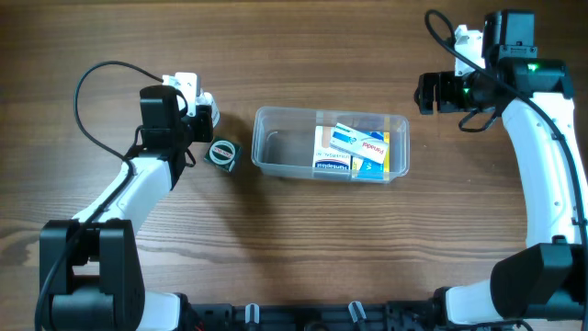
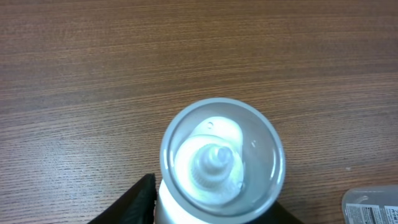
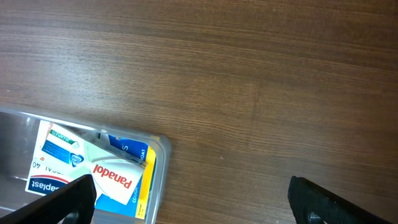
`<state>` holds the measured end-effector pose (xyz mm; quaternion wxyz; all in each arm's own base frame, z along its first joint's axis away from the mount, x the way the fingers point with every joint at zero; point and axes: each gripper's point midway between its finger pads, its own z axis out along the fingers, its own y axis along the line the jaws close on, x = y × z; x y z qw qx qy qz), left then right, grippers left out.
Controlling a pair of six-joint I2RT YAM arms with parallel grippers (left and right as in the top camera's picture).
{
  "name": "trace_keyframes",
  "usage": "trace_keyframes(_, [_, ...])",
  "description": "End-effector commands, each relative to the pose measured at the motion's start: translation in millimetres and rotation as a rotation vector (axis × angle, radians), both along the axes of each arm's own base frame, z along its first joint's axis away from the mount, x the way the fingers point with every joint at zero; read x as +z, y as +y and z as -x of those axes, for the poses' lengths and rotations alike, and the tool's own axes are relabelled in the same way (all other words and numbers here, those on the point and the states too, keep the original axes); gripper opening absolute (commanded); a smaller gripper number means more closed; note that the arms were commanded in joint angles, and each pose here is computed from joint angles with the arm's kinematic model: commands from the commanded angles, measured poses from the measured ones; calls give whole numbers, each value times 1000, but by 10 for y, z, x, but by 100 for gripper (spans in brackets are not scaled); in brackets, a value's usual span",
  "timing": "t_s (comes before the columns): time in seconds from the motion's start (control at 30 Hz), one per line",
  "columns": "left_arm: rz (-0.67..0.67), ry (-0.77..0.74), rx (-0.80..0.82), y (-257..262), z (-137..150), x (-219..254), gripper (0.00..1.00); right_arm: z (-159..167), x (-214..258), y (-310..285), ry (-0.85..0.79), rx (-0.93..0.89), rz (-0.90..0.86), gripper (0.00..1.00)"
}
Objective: Pack container
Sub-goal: 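Close the left gripper around the white spray bottle and lift it, then carry the bottle right and lower it into the container's left end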
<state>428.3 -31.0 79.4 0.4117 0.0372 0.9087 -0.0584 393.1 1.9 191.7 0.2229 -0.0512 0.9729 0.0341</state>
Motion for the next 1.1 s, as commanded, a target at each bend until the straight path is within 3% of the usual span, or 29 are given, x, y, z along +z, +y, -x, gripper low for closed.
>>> trace_keyframes(0.0, [0,10,-14,-8,2,-48,39,-1,57,2,-16,-16,-1,99])
trace_keyframes(0.23, [5,3,-19,-22,-9,-31,31,-1,57,2,-16,-16,-1,100])
trace_keyframes(0.6, [15,-85,-21,-61,-65,272,28,-1,57,2,-16,-17,-1,100])
trace_keyframes(0.83, [22,-201,-70,-270,-7,774,28,-1,57,2,-16,-16,-1,100])
trace_keyframes(1.07, [78,-292,-82,-528,240,1320,27,-1,57,2,-16,-16,-1,100])
